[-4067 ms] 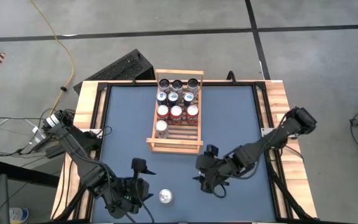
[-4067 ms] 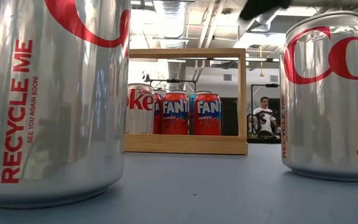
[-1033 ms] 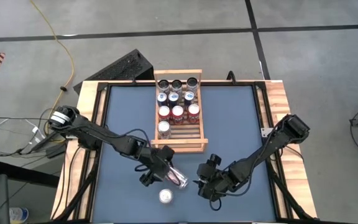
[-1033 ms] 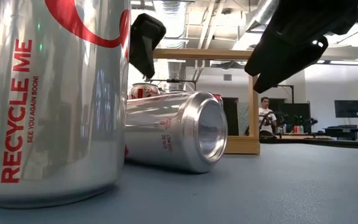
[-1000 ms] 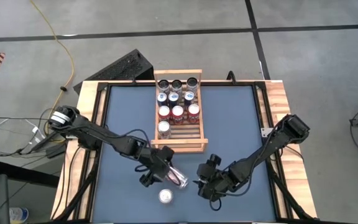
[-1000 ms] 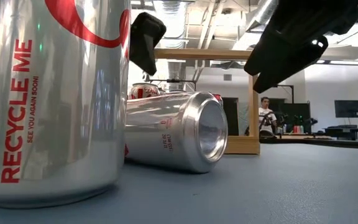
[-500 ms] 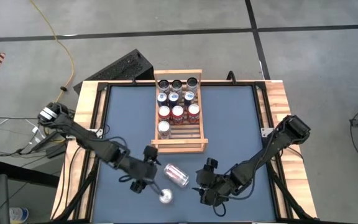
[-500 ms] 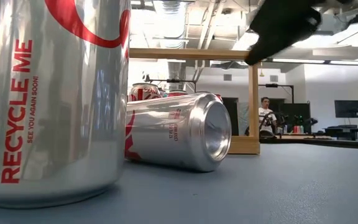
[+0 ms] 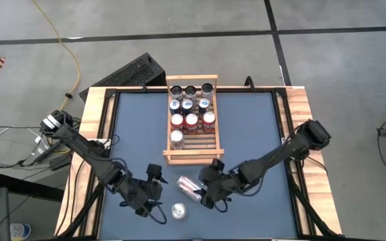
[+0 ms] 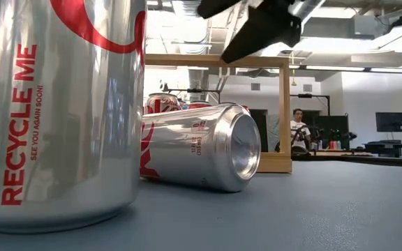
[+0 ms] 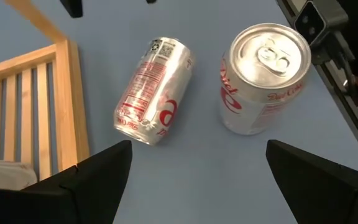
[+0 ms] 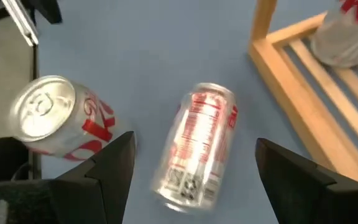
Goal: Place canned beverage on shelf
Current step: Put the right silver can on the shelf aligned with the other silver soda can
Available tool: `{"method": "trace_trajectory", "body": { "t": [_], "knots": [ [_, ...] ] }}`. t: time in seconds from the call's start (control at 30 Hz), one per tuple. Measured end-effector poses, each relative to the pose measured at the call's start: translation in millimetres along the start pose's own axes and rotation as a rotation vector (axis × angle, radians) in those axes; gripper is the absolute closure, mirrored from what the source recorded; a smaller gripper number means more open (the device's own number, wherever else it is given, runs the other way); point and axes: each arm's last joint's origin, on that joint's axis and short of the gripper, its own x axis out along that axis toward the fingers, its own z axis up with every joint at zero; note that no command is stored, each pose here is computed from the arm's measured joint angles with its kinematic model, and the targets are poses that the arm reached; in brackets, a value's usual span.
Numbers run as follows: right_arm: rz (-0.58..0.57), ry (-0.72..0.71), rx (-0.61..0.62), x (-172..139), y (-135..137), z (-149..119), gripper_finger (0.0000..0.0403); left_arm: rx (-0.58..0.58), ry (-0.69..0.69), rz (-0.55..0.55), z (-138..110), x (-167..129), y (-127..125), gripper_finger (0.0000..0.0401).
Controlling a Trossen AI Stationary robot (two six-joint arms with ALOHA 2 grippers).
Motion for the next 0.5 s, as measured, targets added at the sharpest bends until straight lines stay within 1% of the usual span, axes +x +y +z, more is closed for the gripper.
{"method": "trace_trajectory", "body": {
  "t": [0.1, 0.17, 0.33, 0.5],
  "knots": [
    [-0.013, 0.015, 0.001, 13, 4, -4, 0.0101, 0.006, -0.002, -0.001, 0, -1, -2, 0.0042],
    [-0.039, 0.044, -0.013, 27, 7, -9, 0.0101, 0.006, -0.003, 0.0, 0, -1, -2, 0.0042],
    [-0.076, 0.084, -0.065, 52, 24, -6, 0.0101, -0.006, -0.003, 0.006, -1, -1, -2, 0.0042],
    [-0.213, 0.241, -0.16, 73, 27, -13, 0.0101, -0.025, 0.001, 0.007, -1, -1, -2, 0.0042]
  ]
}}
